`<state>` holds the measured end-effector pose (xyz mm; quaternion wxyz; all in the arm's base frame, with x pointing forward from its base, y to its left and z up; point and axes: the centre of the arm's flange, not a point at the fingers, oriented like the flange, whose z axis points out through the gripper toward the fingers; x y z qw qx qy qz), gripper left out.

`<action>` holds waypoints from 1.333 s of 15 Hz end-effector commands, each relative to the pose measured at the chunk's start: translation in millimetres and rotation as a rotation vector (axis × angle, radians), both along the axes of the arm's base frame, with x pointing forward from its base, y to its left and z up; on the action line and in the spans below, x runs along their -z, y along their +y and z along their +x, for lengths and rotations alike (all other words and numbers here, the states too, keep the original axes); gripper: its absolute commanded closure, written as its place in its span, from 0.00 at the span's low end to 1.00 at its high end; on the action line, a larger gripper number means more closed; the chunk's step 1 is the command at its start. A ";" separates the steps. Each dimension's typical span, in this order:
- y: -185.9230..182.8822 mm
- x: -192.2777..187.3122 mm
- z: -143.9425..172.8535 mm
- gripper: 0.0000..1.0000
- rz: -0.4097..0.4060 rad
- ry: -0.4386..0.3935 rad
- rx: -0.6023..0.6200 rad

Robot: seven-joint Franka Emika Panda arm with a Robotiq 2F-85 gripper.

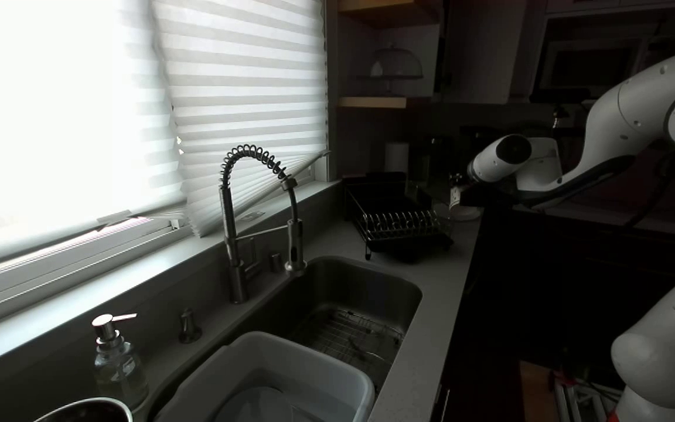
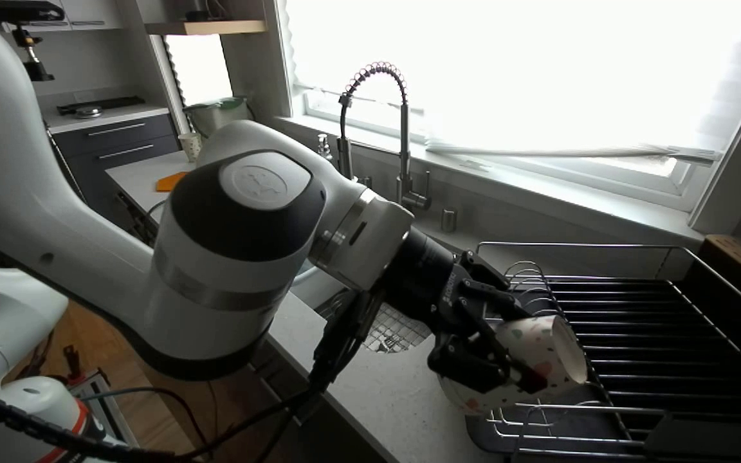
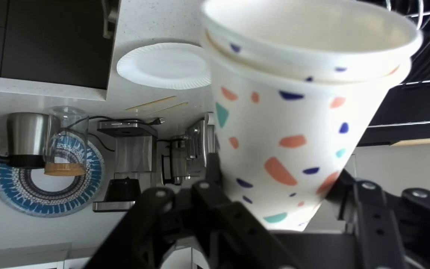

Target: Stack the cups then flip them over and hang them on the plate rack

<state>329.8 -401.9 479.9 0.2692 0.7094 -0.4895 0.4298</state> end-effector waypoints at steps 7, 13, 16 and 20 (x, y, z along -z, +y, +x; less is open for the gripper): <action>-2.6 57.9 9.2 0.60 -0.040 0.014 -0.026; 2.6 72.6 10.0 0.09 -0.066 0.006 -0.035; 5.5 66.0 10.7 0.00 -0.060 -0.015 -0.036; 5.9 48.9 9.4 0.00 -0.003 -0.029 -0.014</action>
